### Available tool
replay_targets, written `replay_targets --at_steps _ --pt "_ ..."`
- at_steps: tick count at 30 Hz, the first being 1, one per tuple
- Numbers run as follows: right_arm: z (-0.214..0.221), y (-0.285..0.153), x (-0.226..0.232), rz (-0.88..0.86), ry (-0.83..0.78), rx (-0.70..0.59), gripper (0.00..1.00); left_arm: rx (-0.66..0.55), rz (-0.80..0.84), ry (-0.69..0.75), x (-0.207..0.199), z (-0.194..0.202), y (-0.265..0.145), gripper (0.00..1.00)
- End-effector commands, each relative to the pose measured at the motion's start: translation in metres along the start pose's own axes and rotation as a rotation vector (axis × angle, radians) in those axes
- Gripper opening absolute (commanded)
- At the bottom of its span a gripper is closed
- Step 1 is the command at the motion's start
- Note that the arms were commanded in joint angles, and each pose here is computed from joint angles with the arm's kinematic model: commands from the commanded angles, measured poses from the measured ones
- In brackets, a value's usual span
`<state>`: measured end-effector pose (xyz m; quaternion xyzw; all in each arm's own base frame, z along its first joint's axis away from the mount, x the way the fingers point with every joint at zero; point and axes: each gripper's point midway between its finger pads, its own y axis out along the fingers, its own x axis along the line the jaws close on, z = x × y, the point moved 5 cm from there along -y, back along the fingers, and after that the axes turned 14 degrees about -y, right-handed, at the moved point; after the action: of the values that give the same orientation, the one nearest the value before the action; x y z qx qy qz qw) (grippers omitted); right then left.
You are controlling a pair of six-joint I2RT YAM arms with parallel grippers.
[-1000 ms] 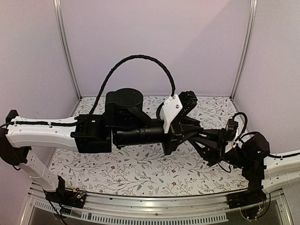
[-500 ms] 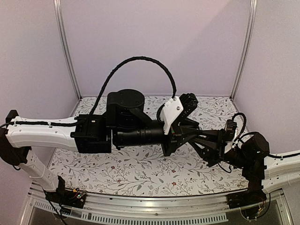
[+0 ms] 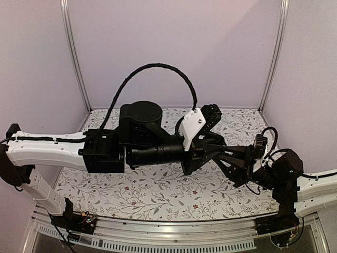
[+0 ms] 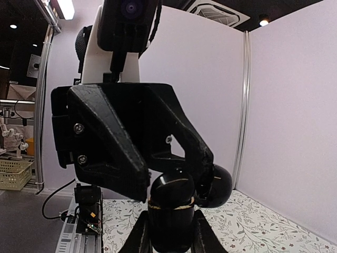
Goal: Insert the wireless bluetooth earbuds into the charging case
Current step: Insert the right earbud into the right side groove of the charging case, then adjust the right earbud in the right side groove of the charging case.
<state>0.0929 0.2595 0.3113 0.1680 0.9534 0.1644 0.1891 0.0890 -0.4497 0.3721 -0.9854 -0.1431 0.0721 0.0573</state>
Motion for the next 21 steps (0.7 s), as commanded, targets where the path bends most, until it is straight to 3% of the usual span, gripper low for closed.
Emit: replay_targets --at_steps 1,5,7,10,15,21 --pt "-0.021 -0.004 -0.003 0.018 0.009 -0.098 0.00 0.022 -0.033 0.011 0.002 0.003 -0.006 0.33" --pt "-0.018 -0.005 -0.005 0.032 0.013 -0.087 0.00 -0.001 -0.033 0.008 0.002 -0.006 -0.013 0.39" --pt "-0.016 -0.005 -0.005 0.042 0.014 -0.080 0.00 -0.044 -0.033 -0.002 0.002 -0.017 -0.021 0.48" --pt "-0.014 -0.005 -0.007 0.060 0.015 -0.068 0.00 -0.086 -0.043 -0.016 0.004 -0.024 -0.031 0.64" --pt "-0.009 -0.002 -0.014 0.111 0.005 -0.023 0.00 -0.080 -0.087 -0.029 0.009 -0.024 -0.030 0.99" --pt "-0.001 0.004 -0.016 0.126 -0.017 0.036 0.00 -0.008 -0.210 -0.038 0.021 -0.020 -0.014 1.00"
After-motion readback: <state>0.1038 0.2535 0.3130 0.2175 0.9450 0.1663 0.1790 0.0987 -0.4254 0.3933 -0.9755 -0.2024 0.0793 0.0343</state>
